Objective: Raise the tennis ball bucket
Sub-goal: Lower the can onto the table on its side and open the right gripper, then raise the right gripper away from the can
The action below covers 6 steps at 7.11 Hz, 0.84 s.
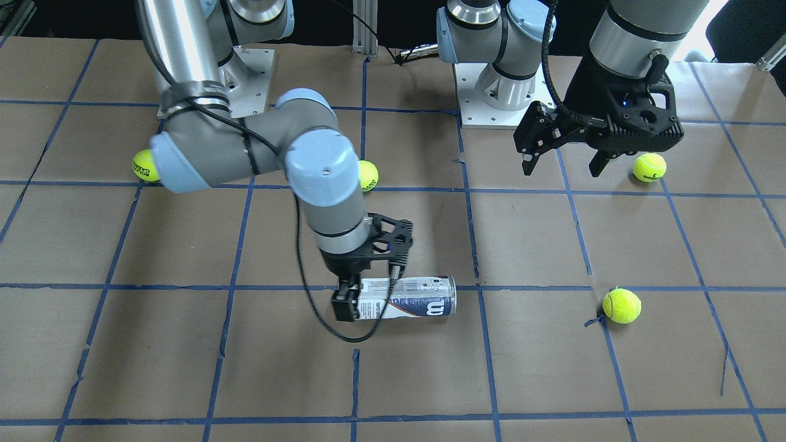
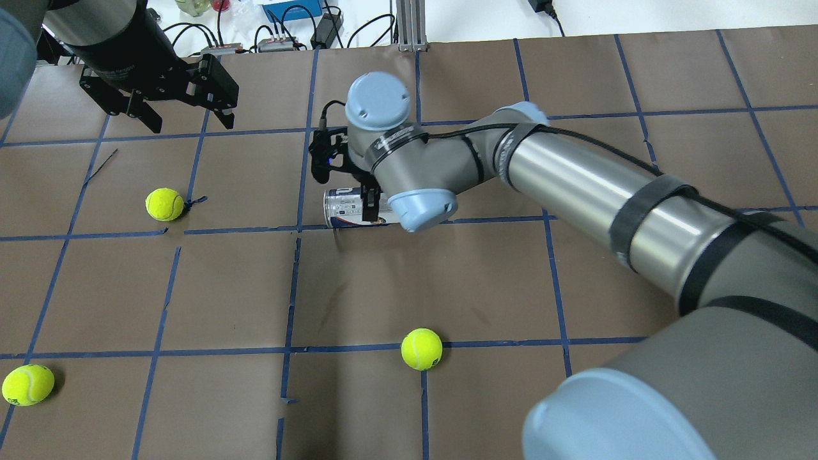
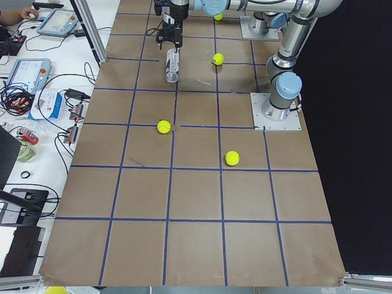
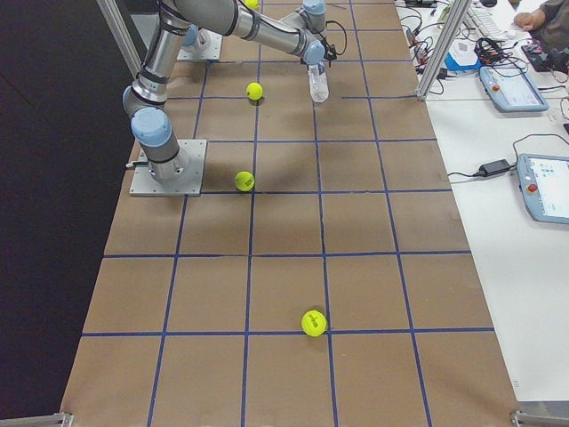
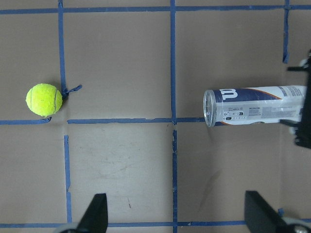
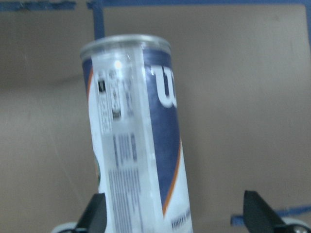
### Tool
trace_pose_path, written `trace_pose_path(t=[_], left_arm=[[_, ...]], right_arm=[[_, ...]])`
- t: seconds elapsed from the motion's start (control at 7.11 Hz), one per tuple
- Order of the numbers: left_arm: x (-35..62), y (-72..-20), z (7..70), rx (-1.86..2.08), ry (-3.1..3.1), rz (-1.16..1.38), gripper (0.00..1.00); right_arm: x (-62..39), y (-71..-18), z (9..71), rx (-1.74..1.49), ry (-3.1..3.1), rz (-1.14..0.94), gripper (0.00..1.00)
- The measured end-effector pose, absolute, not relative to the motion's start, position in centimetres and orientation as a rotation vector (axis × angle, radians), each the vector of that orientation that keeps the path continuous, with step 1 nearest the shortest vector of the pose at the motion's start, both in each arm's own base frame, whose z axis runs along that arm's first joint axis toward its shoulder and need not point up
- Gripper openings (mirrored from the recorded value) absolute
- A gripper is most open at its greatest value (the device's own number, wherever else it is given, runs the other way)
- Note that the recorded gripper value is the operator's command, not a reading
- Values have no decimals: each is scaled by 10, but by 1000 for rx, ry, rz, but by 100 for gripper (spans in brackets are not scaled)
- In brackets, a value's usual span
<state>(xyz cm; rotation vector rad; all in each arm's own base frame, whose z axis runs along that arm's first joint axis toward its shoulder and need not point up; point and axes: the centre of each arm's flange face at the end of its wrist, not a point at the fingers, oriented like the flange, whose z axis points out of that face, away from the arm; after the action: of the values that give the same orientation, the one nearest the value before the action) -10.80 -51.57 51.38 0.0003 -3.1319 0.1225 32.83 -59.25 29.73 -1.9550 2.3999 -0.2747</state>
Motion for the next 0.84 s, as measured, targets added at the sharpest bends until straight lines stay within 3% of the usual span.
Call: trace_pose_path(t=[0.42,0.84], left_arm=[[-107,-521,506,1,-3125,100,100],[-110,-522,500,0,-3100,72,100]], right_arm=[[169,-599,371,-1527,2635,-112,100],[122,-557,426,-972,2854,52,100]])
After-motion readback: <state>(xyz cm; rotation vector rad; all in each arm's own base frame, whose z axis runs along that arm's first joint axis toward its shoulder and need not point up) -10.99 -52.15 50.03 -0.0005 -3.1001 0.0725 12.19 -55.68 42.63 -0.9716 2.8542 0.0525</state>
